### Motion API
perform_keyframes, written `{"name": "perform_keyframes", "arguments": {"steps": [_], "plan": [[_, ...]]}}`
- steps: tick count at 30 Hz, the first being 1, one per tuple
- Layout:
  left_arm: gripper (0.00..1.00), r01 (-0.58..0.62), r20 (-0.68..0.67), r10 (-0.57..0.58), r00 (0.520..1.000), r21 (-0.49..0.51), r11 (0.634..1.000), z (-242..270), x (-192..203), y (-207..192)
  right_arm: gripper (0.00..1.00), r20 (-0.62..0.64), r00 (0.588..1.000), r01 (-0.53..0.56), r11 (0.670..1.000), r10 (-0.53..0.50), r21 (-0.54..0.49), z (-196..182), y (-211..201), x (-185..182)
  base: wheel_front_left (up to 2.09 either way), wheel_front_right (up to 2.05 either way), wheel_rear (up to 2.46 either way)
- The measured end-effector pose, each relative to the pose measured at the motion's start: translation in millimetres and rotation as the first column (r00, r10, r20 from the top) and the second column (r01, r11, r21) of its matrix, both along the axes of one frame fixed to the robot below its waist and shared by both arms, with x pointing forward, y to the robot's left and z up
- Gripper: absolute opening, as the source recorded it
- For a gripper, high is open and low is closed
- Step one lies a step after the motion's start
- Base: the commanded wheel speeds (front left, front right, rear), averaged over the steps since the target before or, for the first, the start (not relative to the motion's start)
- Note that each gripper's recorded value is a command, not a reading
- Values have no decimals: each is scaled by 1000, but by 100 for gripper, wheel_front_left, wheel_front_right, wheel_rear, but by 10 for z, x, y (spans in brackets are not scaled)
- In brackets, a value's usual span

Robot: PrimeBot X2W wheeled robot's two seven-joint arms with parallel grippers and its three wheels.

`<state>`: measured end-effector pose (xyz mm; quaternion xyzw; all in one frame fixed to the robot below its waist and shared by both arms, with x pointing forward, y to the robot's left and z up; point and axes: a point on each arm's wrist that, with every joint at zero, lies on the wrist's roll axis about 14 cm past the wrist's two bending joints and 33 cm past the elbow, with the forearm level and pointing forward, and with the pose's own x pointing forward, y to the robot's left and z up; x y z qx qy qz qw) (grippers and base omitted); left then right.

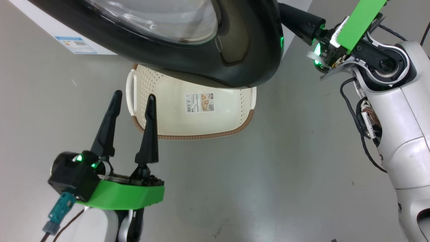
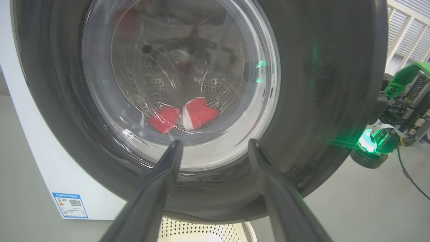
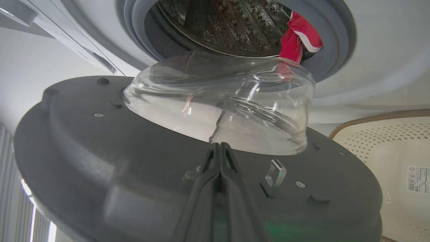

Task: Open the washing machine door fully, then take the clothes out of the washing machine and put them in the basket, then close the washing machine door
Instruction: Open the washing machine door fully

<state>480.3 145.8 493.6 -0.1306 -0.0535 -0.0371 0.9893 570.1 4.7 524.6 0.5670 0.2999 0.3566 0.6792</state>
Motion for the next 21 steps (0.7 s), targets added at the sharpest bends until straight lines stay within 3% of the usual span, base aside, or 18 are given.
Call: {"name": "perform_keyframes", "arguments": {"steps": [21], "plan": [[100, -87, 57, 86, 995, 18, 996, 300, -146, 251, 0, -34, 997, -65, 995, 67, 71, -7, 186, -404, 0, 0, 0]]}}
